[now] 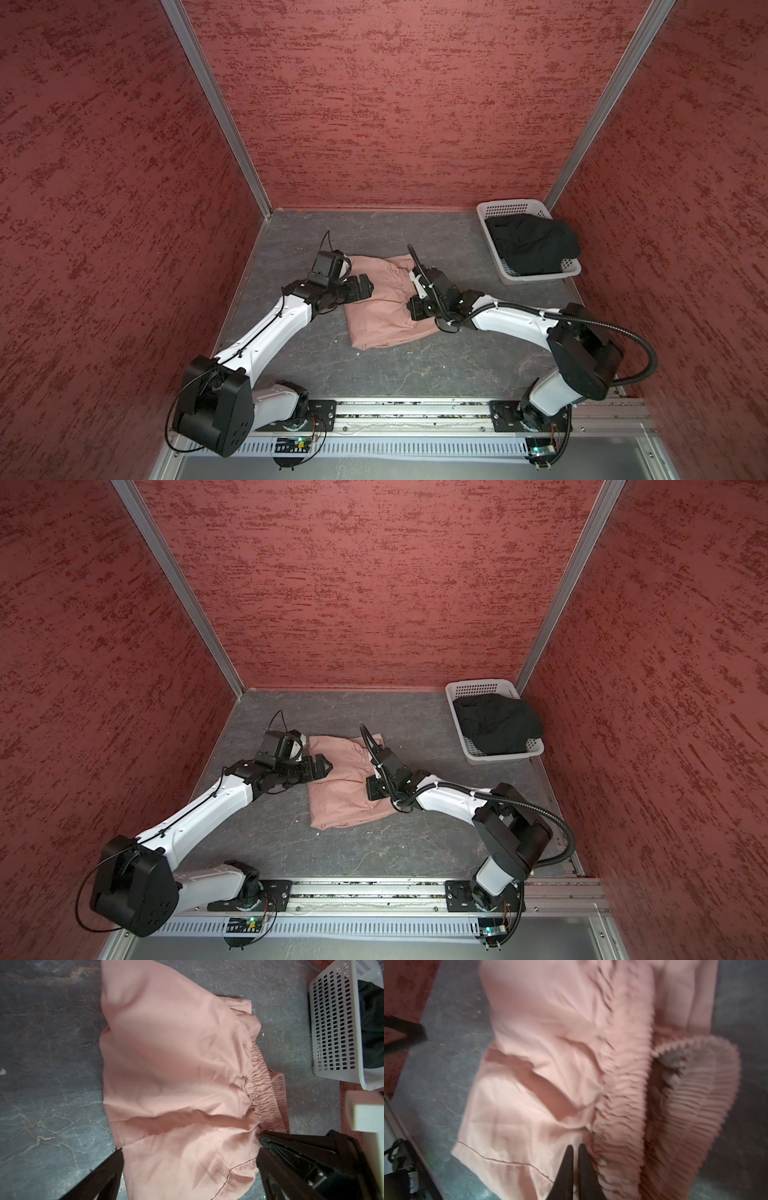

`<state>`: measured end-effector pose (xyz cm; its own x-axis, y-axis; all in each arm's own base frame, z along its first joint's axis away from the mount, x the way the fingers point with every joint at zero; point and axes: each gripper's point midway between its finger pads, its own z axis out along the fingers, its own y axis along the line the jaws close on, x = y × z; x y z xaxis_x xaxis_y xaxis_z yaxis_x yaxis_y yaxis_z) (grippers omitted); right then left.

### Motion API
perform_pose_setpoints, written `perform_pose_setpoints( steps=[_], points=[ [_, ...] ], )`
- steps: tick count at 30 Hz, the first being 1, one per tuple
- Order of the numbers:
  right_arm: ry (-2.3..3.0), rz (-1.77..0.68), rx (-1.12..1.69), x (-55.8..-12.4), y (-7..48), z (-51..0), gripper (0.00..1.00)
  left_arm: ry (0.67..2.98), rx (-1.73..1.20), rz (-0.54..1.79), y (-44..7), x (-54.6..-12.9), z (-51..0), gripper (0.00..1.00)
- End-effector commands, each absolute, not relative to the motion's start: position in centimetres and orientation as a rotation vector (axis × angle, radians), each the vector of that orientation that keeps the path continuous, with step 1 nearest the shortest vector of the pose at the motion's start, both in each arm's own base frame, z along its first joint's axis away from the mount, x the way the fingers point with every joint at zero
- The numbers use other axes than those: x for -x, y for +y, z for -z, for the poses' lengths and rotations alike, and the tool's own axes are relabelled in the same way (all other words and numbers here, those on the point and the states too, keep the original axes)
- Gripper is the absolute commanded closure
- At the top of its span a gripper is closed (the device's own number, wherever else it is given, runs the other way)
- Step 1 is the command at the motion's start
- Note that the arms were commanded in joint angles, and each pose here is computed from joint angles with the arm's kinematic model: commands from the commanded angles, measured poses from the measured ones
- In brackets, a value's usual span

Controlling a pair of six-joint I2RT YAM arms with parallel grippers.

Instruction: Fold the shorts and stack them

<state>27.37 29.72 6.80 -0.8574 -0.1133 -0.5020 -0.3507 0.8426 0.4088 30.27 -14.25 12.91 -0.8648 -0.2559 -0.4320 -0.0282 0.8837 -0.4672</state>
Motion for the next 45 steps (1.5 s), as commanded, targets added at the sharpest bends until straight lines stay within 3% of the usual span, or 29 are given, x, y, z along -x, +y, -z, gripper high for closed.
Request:
perform_pose_setpoints(
  steps=[1, 6, 8, 12, 17, 22, 28, 33, 41, 43, 45],
  points=[
    [2.569, -0.751, 0.237, -26.4, 28.7, -5.3, 0.92, 2.53, 0.204, 0.664, -14.3, -31.0, -12.5, 0.01],
    [2.67, -0.738, 0.1, -25.3, 26.9, -0.7, 0.95, 2.536, 0.161, 0.75, -15.9, -30.9, -11.9, 0.01],
    [2.669, -0.761, 0.097, -25.3, 27.0, -0.6, 0.9, 2.541, 0.14, 0.762, -16.4, -30.9, -11.8, 0.01],
    [2.558, -0.837, 0.186, -27.0, 29.1, -5.0, 0.72, 2.558, 0.093, 0.758, -17.3, -30.9, -12.0, 0.01],
    [2.408, -0.818, 0.257, -29.3, 30.1, -11.8, 0.64, 2.548, 0.077, 0.726, -17.1, -30.8, -12.7, 0.01],
    [2.353, -0.817, 0.278, -31.4, 31.7, -12.7, 0.68, 2.541, 0.098, 0.773, -17.7, -30.4, -12.1, 0.01],
    [2.469, -0.787, 0.146, -33.8, 30.9, -6.8, 0.87, 2.546, 0.027, 0.766, -19.9, -29.7, -12.3, 0.01],
    [2.535, -0.744, 0.166, -33.8, 30.9, -4.0, 0.9, 2.512, -0.029, 0.802, -21.6, -29.3, -12.8, 0.01],
    [2.169, -0.842, 0.115, -33.6, 28.7, -16.6, 0.76, 2.586, 0.055, 0.699, -23.5, -29.5, -11.8, 0.0],
    [2.081, -0.816, 0.082, -32.8, 26.7, -20.1, 0.76, 2.586, 0.058, 0.697, -24.2, -29.9, -11.7, 0.09],
    [2.067, -0.766, 0.066, -32.1, 25.0, -21.2, 0.75, 2.61, 0.055, 0.673, -24.7, -30.3, -11.1, 0.28]
  ],
)
